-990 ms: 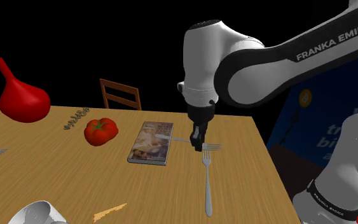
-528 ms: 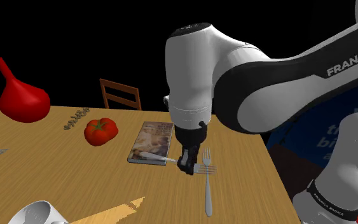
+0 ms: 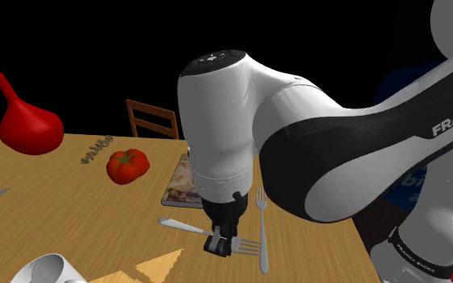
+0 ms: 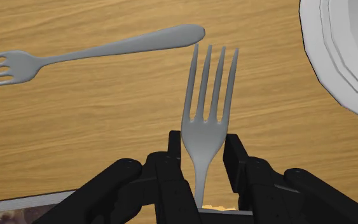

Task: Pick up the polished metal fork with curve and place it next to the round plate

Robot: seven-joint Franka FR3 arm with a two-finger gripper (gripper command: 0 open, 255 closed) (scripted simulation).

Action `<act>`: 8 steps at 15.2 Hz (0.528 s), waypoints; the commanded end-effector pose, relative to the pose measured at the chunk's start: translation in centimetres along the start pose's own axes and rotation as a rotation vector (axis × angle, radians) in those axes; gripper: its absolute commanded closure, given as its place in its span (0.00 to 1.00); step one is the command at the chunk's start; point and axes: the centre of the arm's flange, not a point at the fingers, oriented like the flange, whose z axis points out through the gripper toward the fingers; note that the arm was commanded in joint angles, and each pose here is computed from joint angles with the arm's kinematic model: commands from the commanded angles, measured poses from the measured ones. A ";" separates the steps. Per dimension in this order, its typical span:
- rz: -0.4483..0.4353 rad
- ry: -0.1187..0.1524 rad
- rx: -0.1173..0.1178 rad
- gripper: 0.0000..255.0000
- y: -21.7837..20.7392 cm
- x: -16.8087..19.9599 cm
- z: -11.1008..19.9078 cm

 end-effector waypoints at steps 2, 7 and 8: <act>0.000 0.000 0.000 1.00 -0.2 0.0 1.7; 0.000 0.000 0.000 1.00 -0.2 0.2 4.4; 0.000 0.000 0.000 1.00 -0.2 0.2 4.9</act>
